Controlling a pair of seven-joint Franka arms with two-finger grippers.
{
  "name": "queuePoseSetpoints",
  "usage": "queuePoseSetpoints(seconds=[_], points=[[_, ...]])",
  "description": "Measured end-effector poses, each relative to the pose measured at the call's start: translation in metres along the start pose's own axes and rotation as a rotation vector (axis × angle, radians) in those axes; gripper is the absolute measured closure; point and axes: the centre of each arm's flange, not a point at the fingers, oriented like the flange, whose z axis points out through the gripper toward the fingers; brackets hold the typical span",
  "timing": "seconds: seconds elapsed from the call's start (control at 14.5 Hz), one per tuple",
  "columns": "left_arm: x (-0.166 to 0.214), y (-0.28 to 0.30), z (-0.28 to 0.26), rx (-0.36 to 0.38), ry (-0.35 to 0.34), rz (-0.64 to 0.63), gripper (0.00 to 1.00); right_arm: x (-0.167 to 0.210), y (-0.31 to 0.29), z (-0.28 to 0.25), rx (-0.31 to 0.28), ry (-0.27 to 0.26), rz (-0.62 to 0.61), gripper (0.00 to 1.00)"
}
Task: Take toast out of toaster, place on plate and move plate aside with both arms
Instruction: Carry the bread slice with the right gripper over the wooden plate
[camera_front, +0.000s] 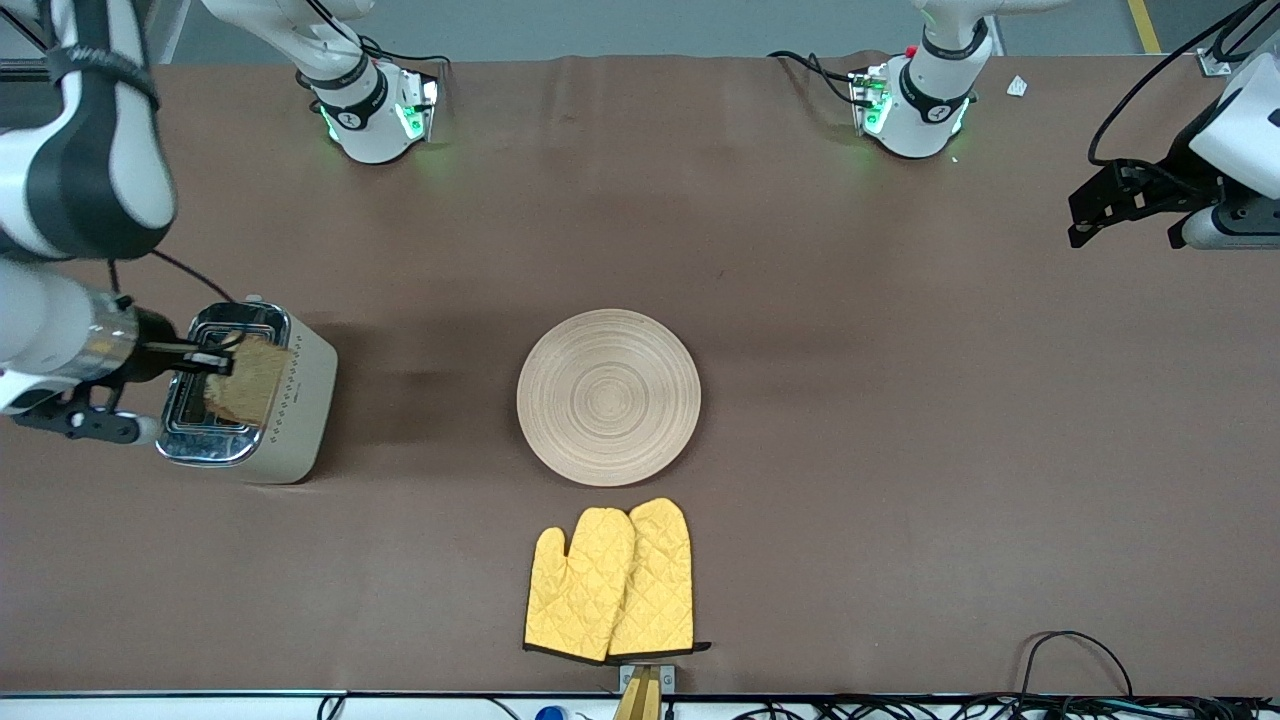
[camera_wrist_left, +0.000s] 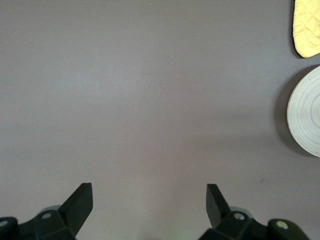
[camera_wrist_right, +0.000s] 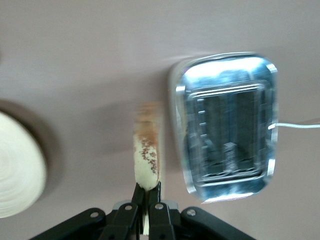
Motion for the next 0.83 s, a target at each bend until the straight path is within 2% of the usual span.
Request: queuePoseSetpoints(seconds=[0.14, 0.28, 0.48, 0.69, 0.83], points=[[0.0, 0.0, 0.0, 0.0, 0.0, 0.0, 0.0, -0.019, -0.069, 0.001, 0.007, 0.031, -0.044, 0.94], [0.0, 0.0, 0.0, 0.0, 0.0, 0.0, 0.0, -0.029, -0.131, 0.015, 0.076, 0.067, -0.064, 0.94], [0.0, 0.0, 0.0, 0.0, -0.001, -0.001, 0.0, -0.018, -0.183, 0.068, 0.228, 0.081, -0.044, 0.94], [0.0, 0.0, -0.001, 0.0, 0.0, 0.0, 0.0, -0.002, -0.195, 0.119, 0.395, 0.083, 0.051, 0.94], [0.0, 0.0, -0.001, 0.0, 0.0, -0.001, 0.0, -0.007, -0.204, 0.148, 0.52, 0.065, 0.095, 0.94]])
